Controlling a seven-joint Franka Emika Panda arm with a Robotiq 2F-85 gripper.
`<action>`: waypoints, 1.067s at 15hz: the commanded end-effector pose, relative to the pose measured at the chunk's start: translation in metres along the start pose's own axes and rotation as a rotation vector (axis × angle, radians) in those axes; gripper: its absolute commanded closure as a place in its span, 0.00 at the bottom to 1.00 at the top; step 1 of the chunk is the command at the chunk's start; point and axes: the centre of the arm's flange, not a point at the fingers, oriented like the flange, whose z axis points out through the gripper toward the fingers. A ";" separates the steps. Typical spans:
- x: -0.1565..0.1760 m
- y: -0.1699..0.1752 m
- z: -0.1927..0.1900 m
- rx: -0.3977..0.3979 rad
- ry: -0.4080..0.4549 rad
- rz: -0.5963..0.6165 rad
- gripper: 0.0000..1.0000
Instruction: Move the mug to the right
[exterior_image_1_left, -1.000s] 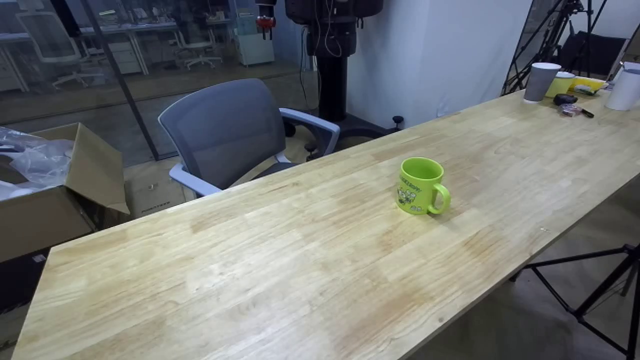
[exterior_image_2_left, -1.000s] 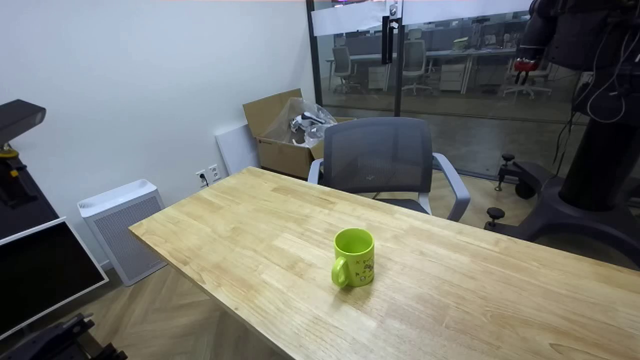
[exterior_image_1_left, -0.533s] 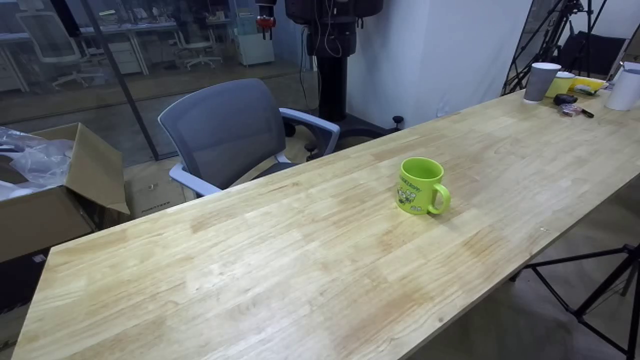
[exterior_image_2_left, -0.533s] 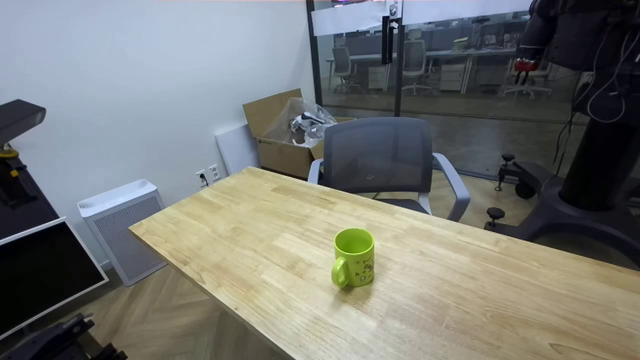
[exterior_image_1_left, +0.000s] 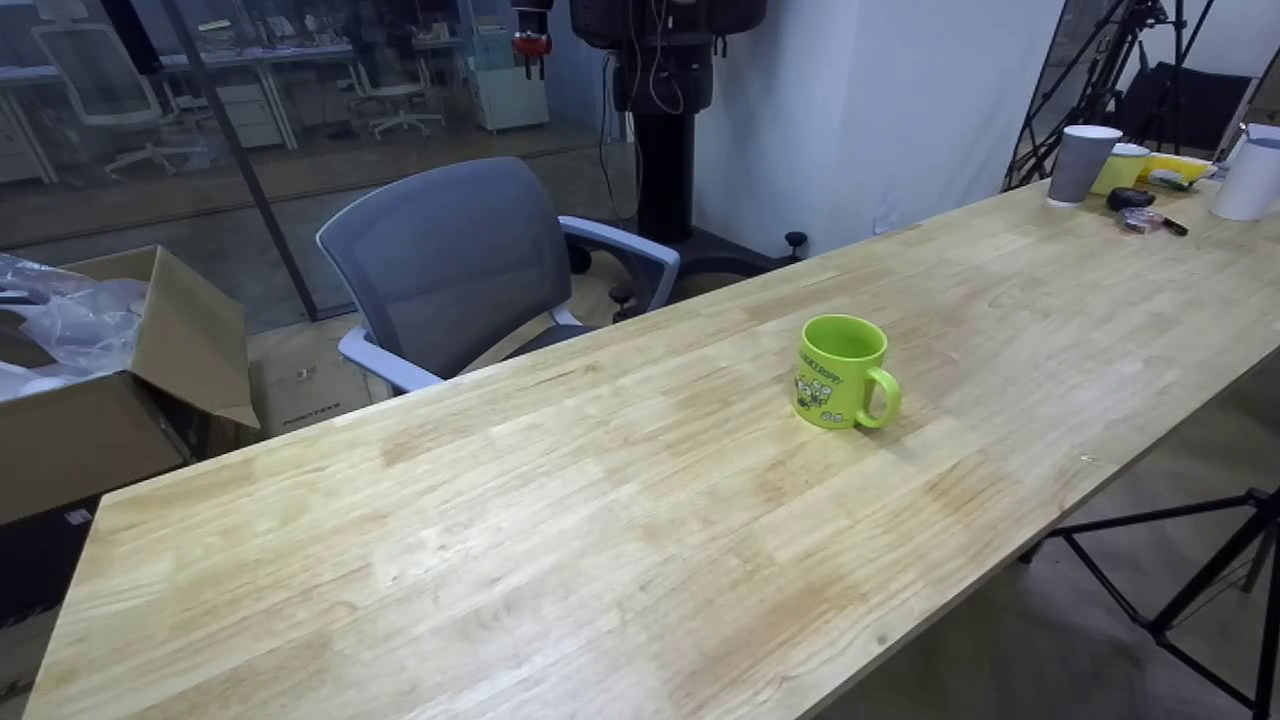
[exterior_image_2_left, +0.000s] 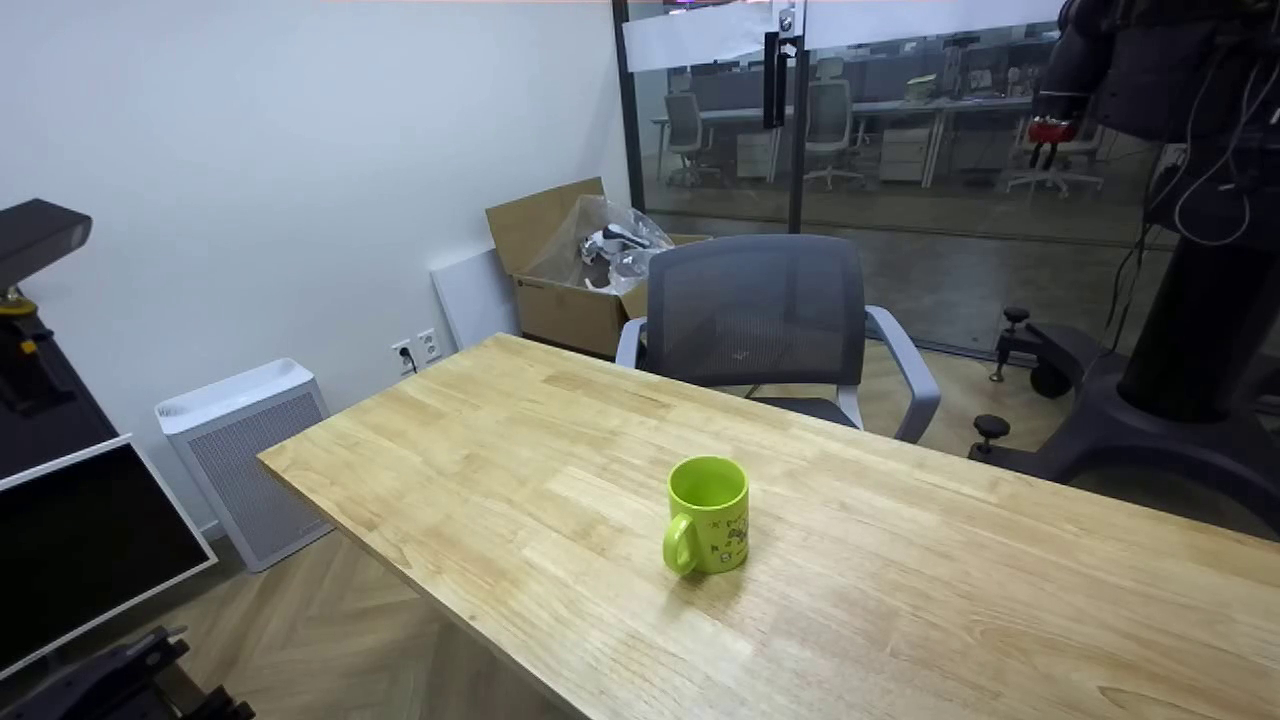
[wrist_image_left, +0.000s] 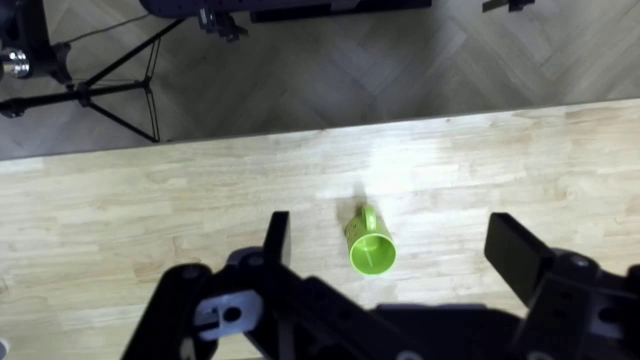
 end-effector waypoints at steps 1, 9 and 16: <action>0.007 0.015 -0.002 -0.006 0.111 -0.003 0.00; 0.034 0.052 0.018 0.031 0.130 0.006 0.00; 0.096 0.107 0.077 0.050 -0.024 0.027 0.00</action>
